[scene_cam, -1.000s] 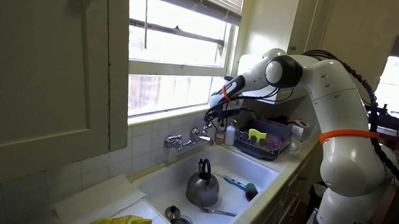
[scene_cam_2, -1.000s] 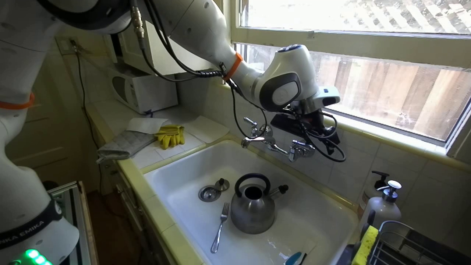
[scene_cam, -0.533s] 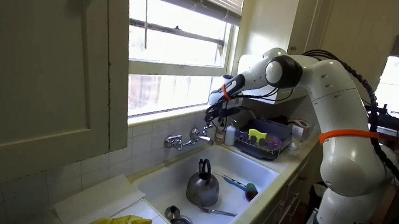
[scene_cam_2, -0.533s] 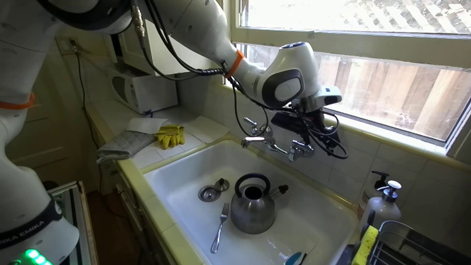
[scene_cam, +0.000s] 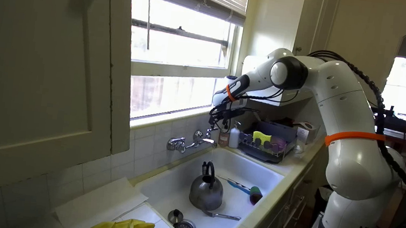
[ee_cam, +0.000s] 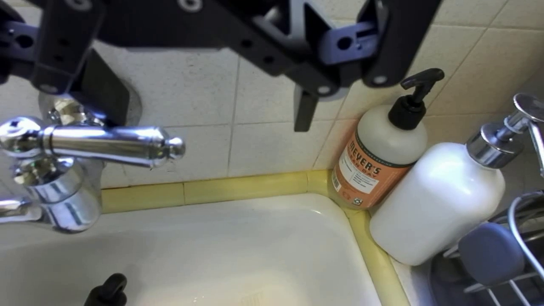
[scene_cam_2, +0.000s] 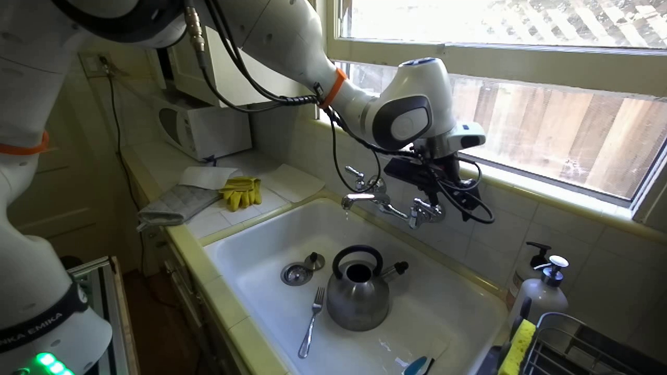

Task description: Move the tea pot lid slightly to the left, place the teapot under the faucet nozzle and open the faucet then close it after the water runs a bit

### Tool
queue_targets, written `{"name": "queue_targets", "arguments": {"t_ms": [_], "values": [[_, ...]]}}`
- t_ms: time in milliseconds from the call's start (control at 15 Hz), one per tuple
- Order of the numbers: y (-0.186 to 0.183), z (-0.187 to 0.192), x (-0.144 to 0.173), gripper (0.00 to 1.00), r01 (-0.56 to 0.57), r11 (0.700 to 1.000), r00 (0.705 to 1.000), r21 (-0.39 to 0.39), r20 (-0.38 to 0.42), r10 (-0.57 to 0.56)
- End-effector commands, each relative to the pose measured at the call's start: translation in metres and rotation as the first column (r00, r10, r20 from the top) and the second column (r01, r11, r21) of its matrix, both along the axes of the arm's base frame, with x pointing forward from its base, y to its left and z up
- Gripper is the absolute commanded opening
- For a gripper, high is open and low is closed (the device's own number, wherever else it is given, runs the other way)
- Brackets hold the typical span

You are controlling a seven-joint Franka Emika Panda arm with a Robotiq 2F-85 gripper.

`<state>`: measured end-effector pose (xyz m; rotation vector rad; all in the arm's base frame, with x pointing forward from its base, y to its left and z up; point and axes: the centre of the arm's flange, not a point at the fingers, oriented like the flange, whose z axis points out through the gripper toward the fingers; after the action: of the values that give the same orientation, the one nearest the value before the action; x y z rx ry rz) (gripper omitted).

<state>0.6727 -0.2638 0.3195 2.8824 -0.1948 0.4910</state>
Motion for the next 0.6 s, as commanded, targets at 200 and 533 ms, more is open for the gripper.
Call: {"name": "queue_targets", "arguments": {"t_ms": [200,533], "values": [[0.0013,-0.0197,-0.0231,1.00,-0.001,1.000,0.992,-0.001,-0.126,0.000],[0.0018,-0.0134,-0.0263,1.00,0.017,0.999,0.995,-0.027,-0.099,-0.020]]}}
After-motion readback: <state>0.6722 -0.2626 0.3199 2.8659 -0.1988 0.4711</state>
